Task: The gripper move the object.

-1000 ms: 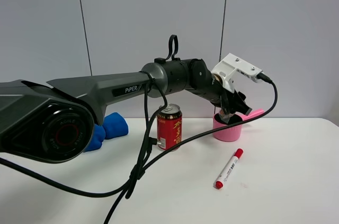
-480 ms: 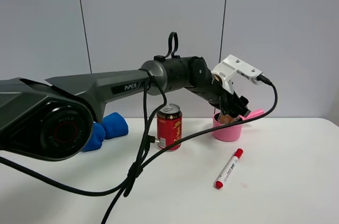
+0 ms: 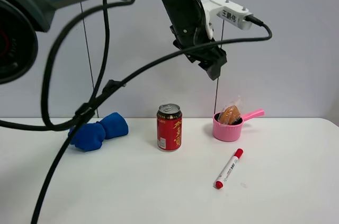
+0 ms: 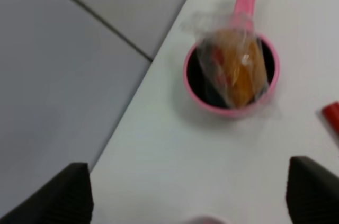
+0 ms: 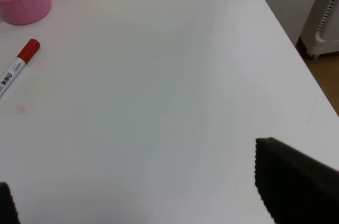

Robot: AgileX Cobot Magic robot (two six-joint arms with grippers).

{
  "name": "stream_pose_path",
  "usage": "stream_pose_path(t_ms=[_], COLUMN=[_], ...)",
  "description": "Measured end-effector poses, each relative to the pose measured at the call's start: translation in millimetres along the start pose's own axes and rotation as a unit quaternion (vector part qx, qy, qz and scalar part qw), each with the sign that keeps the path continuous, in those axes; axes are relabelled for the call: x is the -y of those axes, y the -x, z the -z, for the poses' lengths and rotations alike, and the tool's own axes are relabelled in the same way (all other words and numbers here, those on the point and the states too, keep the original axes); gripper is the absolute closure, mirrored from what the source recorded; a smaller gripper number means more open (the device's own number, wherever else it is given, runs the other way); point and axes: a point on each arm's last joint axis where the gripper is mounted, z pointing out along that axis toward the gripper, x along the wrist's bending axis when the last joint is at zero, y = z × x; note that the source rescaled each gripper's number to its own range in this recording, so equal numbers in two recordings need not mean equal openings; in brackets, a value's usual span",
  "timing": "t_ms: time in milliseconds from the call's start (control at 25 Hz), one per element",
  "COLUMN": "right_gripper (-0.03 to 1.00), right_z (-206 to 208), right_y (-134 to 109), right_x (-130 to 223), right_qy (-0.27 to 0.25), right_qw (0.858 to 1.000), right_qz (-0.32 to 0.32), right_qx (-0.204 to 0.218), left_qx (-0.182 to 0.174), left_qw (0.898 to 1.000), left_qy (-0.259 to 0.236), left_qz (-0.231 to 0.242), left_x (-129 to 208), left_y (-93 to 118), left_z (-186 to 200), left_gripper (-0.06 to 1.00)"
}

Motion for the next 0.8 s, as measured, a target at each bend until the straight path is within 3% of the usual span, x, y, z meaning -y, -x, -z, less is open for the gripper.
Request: stream_pose_path(t_ms=[80,240,440,600,800], right_gripper=[-0.03,-0.03,-0.03,-0.03,-0.03], right_z=[0.0,0.0,0.0,0.0,0.0], right_y=[0.0,0.0,0.0,0.0,0.0], right_x=[0.0,0.0,0.0,0.0,0.0], right_qy=[0.0,0.0,0.0,0.0,0.0], right_qw=[1.0,1.0,1.0,1.0,1.0], right_qz=[0.0,0.0,0.0,0.0,0.0], right_qx=[0.0,0.0,0.0,0.0,0.0], left_qx=[-0.009,-0.05,-0.079,-0.102,-0.139], left_qw=[1.0,0.997,0.992,0.982,0.957], left_qy=[-0.024,-0.021,-0.011,-0.036,-0.073], left_qz=[0.012,0.062,0.095,0.157,0.244], left_x=[2.8,0.2,12.4,52.6,124.1], left_y=[-6.4,-21.7,-43.0,-61.4,-68.7], left_z=[14.5,56.5,135.1,187.7,249.0], left_gripper=[0.3,0.3,0.3,0.3,0.3])
